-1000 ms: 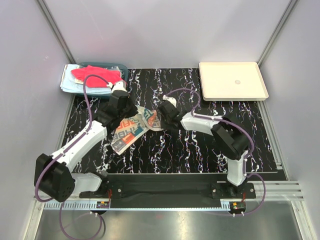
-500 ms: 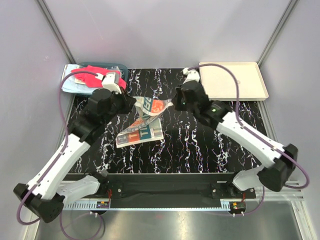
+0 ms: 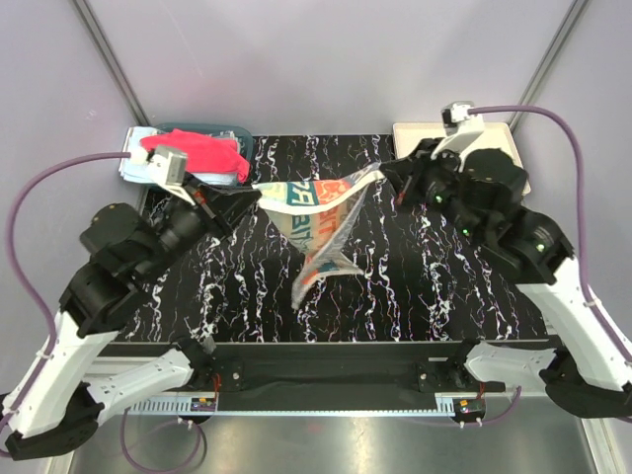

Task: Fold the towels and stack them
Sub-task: Flatten out the crumpled towel

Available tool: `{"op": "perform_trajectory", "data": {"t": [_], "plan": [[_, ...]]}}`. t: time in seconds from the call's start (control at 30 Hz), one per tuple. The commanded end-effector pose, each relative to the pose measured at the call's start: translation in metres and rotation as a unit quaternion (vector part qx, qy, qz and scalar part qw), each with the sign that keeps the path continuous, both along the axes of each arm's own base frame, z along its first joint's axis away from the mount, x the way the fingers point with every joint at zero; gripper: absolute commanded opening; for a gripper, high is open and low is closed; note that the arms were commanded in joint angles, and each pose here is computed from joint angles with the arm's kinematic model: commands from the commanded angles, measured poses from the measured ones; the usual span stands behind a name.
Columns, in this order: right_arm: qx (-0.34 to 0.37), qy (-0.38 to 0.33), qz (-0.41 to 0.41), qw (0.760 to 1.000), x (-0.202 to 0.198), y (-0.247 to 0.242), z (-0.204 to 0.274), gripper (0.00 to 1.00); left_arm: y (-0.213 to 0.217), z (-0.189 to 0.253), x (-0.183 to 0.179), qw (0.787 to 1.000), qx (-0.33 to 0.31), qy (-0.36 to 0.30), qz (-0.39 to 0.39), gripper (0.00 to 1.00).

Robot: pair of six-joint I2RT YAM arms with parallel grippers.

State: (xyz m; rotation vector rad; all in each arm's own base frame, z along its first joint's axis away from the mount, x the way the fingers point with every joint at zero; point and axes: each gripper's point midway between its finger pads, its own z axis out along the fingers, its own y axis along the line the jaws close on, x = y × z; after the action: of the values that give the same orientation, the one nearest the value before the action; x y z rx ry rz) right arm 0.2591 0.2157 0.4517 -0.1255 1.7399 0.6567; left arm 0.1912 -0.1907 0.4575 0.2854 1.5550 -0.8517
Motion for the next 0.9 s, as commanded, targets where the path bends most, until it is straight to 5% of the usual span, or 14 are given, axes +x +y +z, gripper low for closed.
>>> {"op": "perform_trajectory", "data": {"t": [0.0,0.5,0.67,0.87], "plan": [[0.007,-0.030,0.029,0.999,-0.023,-0.011,0.033,0.00,0.004,0.048,-0.027,0.997,-0.033,-0.058,-0.042,0.00],[0.055,-0.047,0.069,0.995,-0.063,-0.027,0.074,0.00,-0.002,0.094,-0.056,0.986,-0.097,-0.083,-0.108,0.00],[0.037,-0.040,0.044,0.998,-0.044,-0.023,0.059,0.00,-0.003,0.070,-0.018,0.995,-0.084,-0.044,-0.034,0.00],[-0.036,-0.011,0.002,0.999,0.037,0.016,0.009,0.00,-0.019,0.016,0.065,0.998,-0.046,0.029,0.038,0.00]]}}
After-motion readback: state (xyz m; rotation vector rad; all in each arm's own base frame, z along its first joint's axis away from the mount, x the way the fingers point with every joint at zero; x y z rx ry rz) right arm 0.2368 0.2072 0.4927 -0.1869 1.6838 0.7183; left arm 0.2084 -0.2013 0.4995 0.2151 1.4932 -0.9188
